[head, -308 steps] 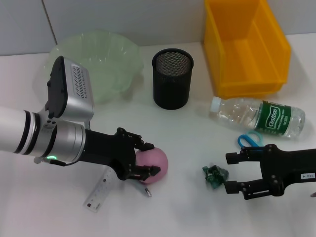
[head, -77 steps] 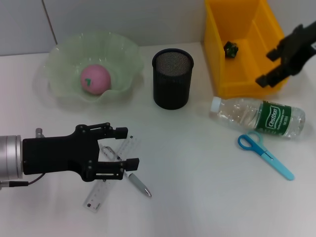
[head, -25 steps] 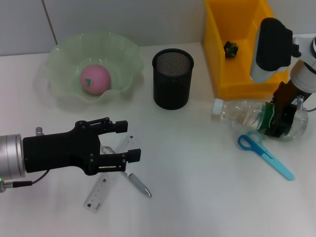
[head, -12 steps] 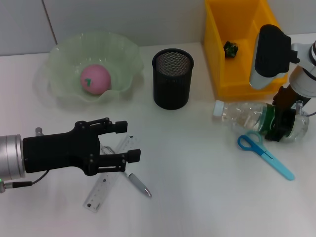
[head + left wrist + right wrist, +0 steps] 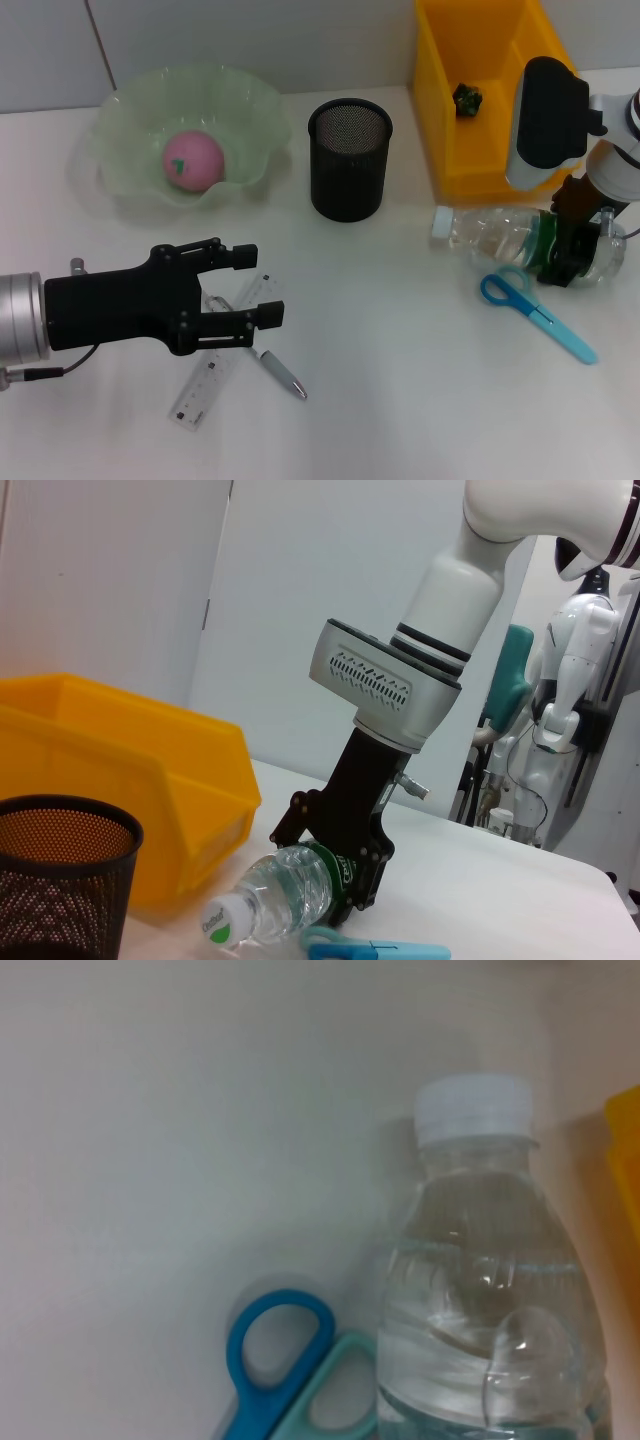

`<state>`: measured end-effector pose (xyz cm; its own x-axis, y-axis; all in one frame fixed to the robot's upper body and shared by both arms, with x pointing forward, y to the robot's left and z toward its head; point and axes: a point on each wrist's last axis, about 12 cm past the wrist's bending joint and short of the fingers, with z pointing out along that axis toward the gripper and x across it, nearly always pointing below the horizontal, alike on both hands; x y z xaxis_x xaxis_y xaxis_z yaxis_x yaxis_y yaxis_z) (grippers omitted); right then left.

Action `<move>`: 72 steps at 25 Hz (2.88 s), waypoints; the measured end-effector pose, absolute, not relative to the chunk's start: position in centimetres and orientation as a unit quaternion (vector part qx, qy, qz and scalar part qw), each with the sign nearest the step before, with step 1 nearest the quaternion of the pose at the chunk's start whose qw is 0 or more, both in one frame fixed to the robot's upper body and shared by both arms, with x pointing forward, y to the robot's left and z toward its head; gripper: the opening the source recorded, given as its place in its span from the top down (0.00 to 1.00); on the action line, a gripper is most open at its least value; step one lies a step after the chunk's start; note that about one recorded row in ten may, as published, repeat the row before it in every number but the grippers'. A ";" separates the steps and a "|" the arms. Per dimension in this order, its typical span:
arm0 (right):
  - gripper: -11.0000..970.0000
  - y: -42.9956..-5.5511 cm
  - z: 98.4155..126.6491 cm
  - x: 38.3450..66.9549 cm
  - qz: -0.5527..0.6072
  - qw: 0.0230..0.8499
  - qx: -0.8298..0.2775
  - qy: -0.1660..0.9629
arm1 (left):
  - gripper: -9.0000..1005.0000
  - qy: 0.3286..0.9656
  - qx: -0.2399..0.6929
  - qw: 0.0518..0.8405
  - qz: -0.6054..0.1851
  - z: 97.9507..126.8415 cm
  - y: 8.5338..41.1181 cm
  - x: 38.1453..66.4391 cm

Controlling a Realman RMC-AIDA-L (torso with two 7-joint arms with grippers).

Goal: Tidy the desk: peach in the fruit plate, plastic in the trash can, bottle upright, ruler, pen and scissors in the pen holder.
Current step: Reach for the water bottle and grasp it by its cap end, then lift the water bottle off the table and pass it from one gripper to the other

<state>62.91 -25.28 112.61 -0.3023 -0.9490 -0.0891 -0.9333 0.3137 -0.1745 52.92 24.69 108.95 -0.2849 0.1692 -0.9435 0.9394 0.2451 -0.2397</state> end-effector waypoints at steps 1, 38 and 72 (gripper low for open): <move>0.20 -25.3 112.6 62.9 -0.045 0.088 -0.584 0.806 | 0.18 0.663 0.418 0.428 -0.450 108.9 24.7 52.9; 0.19 -24.7 117.0 60.6 0.110 0.236 -0.585 0.768 | 0.18 0.666 0.397 0.448 -0.444 109.3 25.7 53.1; 0.18 -21.4 113.3 57.0 0.428 0.506 -0.456 0.594 | 0.18 0.538 0.228 0.599 -0.547 110.5 24.9 52.6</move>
<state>56.99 -21.36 113.29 -0.0721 -0.1076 -0.9916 -0.9749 0.2174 0.0473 52.62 24.90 110.46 -0.1783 -0.4099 -0.8945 0.9010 0.2974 -0.3159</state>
